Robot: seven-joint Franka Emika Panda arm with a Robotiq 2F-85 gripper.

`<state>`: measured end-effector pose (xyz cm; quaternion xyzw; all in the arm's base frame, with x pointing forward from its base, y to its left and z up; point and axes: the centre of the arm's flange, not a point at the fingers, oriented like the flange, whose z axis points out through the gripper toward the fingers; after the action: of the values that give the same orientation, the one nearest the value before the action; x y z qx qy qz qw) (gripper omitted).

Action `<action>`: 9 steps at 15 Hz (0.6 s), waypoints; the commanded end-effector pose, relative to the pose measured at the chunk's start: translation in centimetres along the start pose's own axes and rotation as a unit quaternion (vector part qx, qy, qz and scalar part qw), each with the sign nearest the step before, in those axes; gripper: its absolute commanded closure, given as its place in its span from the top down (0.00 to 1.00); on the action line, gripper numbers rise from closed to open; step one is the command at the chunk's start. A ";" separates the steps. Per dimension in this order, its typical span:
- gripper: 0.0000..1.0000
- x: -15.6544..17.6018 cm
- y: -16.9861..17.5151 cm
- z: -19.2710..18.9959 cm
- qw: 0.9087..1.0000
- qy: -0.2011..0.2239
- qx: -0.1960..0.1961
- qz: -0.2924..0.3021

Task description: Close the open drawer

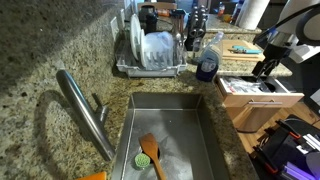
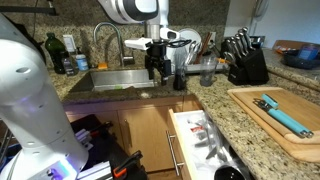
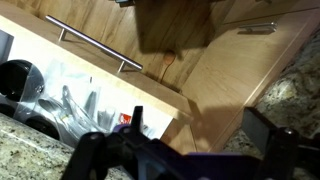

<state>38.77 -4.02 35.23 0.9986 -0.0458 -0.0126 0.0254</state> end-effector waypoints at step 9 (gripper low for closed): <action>1.00 -4.3 8.8 6.9 0.988 -0.111 -0.096 0.042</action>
<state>33.47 -12.74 28.85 0.9810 -0.0892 -0.1271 0.1165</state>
